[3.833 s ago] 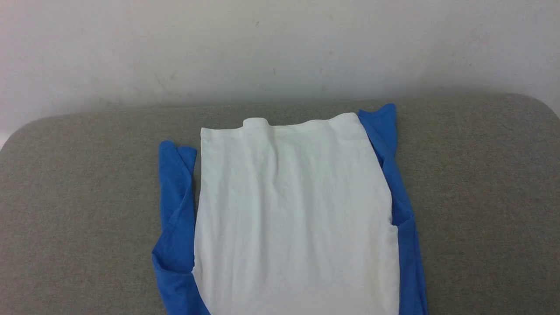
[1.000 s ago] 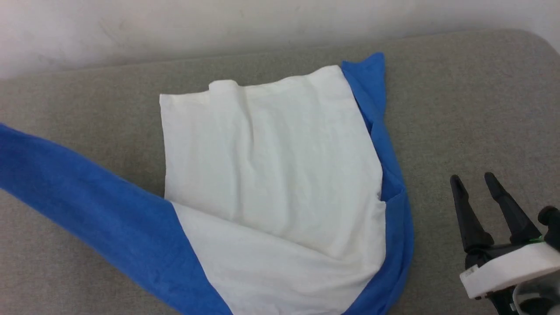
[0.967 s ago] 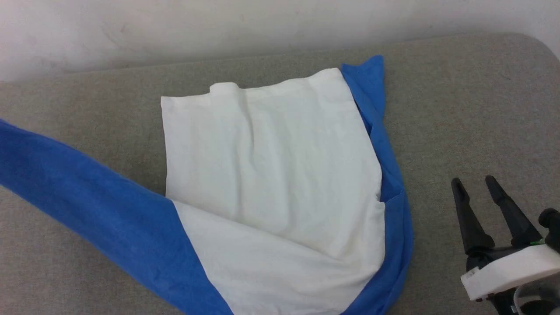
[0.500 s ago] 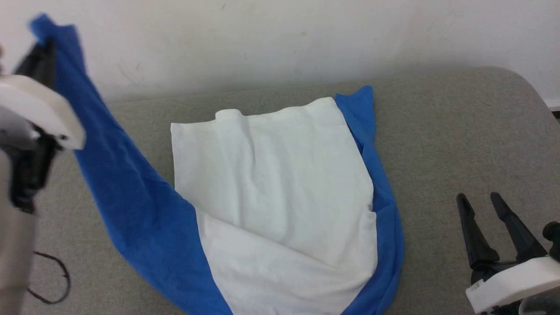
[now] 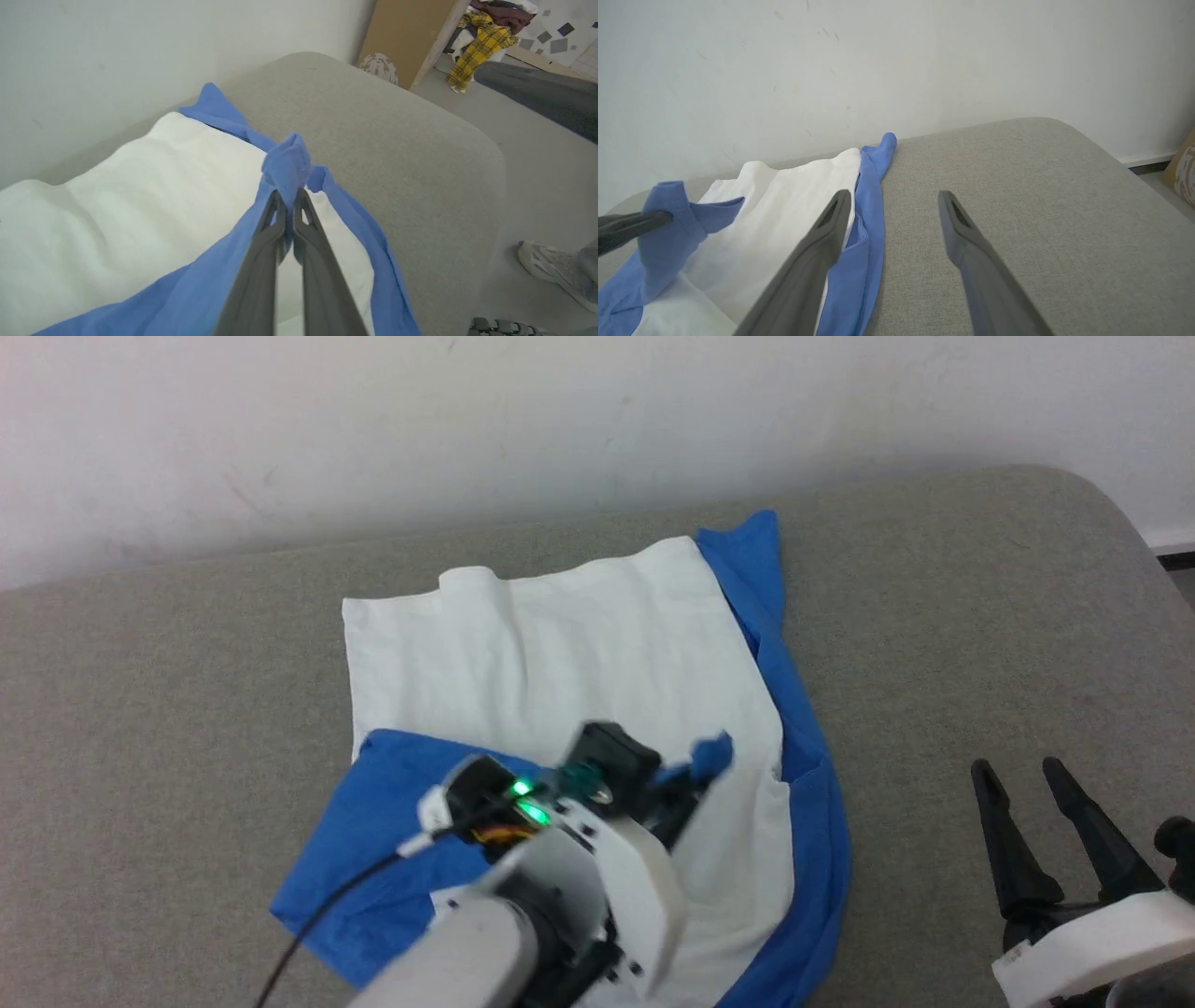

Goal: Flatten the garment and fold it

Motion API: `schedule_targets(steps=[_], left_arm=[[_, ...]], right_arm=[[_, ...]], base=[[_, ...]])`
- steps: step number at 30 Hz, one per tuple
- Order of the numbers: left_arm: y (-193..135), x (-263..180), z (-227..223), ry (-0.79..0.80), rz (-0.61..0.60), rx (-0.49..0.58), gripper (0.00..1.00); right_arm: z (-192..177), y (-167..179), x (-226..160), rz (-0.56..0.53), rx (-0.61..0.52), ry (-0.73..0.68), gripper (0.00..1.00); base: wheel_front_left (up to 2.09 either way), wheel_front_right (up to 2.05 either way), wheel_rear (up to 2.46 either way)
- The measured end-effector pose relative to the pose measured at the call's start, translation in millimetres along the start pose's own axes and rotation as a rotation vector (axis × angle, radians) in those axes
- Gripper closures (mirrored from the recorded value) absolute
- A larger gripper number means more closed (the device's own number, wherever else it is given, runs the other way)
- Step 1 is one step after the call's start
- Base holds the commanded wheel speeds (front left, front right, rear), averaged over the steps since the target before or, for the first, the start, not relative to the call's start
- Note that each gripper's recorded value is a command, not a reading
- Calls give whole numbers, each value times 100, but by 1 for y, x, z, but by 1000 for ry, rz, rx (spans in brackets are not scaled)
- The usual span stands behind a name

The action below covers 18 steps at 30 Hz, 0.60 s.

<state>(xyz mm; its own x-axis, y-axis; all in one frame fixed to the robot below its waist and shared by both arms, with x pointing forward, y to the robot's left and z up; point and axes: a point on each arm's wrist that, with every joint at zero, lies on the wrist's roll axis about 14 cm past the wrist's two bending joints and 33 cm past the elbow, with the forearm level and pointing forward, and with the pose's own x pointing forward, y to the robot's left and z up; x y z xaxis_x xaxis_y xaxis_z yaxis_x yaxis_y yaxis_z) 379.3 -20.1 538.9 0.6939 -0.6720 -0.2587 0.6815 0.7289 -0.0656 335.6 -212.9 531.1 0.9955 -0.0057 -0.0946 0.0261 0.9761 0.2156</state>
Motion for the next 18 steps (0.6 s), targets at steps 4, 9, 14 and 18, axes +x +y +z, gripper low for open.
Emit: schedule_targets(steps=[4,9,14,18], left_arm=[[-61,17,-51,135,-175,-19,100],[-98,23,-80,204,-291,-21,100],[-116,25,-121,293,-346,-41,100],[-109,26,-136,300,-312,-77,0]], right_arm=[[-6,0,5,0,-2,28,0],[-9,0,12,0,-6,42,0],[-19,2,19,4,-6,82,0],[-21,6,22,18,-2,85,0]], base=[[0,0,0],[0,0,0],[0,0,0],[0,0,0]])
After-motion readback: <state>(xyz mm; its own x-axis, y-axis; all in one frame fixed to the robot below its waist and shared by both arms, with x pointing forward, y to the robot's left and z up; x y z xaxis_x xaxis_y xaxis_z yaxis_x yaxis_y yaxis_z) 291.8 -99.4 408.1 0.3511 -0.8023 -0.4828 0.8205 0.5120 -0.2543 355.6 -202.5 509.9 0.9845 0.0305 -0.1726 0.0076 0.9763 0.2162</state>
